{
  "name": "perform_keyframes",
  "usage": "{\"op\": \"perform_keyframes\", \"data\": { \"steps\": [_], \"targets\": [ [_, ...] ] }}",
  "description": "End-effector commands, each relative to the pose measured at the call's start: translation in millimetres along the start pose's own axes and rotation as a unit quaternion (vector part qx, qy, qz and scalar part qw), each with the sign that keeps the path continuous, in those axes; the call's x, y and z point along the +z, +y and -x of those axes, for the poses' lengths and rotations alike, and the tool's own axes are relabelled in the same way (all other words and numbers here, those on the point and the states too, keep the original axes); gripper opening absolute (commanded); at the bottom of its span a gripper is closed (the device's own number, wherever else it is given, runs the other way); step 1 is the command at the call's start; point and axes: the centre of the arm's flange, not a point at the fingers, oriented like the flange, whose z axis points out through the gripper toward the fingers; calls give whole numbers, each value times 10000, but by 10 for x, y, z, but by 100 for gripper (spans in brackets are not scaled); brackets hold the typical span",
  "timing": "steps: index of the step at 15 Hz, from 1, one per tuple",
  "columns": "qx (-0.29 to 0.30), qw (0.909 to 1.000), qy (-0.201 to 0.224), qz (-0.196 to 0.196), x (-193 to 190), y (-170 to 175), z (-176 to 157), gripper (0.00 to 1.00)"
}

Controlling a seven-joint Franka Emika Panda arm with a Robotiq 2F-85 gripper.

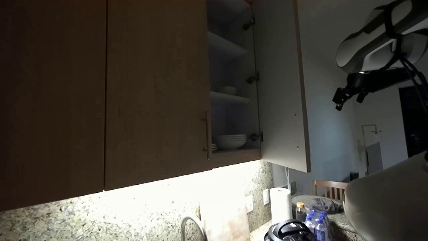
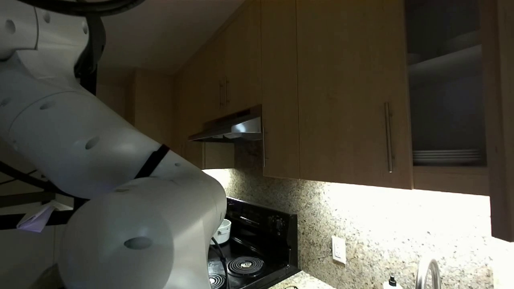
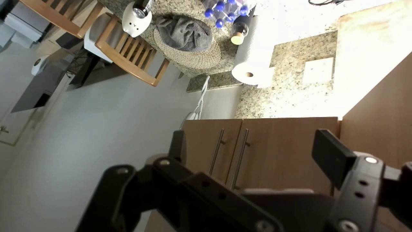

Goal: Open the top right cabinet door

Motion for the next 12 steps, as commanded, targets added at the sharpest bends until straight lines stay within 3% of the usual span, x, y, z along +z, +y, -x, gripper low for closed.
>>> {"op": "perform_keyframes", "data": {
  "steps": [1, 6, 12],
  "targets": [
    [-15, 10000, 5, -12, 3, -8, -5, 100],
    [-21, 10000, 11, -13, 0, -8, -6, 100],
    [-840, 9934, -520, -579, -210, -245, 196, 100]
  ]
}}
